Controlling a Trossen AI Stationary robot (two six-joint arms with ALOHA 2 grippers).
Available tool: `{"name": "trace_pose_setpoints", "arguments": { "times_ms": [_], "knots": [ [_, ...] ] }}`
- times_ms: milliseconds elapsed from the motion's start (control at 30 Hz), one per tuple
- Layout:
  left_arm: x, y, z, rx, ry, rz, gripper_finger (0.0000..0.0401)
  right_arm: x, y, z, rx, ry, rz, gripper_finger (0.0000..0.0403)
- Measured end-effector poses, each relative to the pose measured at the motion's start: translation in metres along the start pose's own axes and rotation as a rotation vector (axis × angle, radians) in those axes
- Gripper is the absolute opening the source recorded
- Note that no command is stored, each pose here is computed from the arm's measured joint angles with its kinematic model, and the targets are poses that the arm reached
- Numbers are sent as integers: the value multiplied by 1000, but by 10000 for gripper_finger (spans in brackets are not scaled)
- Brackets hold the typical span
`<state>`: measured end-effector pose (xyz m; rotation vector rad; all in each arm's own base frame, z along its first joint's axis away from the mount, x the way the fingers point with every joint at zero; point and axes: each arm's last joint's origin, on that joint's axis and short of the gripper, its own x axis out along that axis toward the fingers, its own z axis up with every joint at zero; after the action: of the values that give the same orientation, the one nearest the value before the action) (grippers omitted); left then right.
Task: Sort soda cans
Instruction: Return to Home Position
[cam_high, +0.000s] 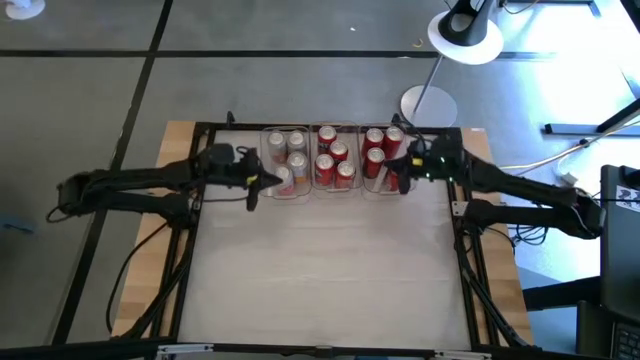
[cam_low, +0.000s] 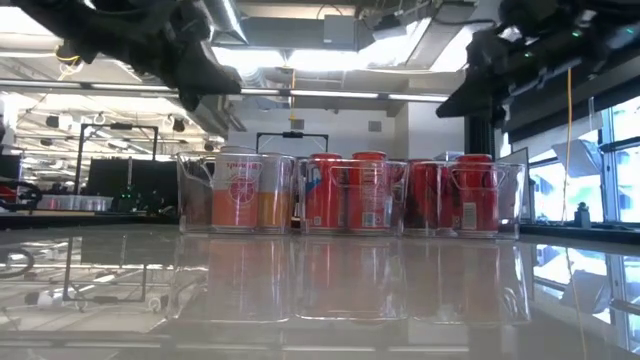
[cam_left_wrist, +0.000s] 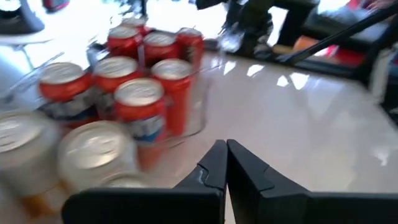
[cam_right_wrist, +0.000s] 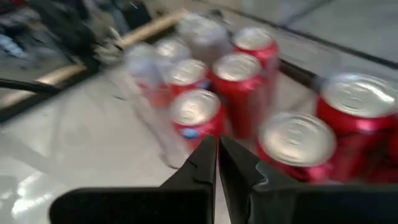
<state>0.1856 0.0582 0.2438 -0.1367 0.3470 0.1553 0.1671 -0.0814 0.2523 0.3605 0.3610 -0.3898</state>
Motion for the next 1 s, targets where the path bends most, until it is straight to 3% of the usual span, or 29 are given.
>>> {"name": "trace_pose_setpoints", "arguments": {
  "times_ms": [333, 500, 633, 800, 1000],
  "knots": [
    [-10, -24, -20, 27, -190, -114, 0, -19, 13, -42, -66, -180, 216, 19],
    [-19, -22, -27, 63, -170, -77, 0, -38, 10, -51, -82, -255, 220, 19],
    [-22, -22, -27, 22, -168, -78, 0, -47, 9, -50, -70, -306, 201, 19],
    [-18, -25, -34, 86, -105, -106, 0, -48, 10, -61, -152, -267, 303, 19],
    [-19, -24, -53, 57, -221, -169, 0, -44, 2, -85, -153, -254, 306, 19]
  ]
}}
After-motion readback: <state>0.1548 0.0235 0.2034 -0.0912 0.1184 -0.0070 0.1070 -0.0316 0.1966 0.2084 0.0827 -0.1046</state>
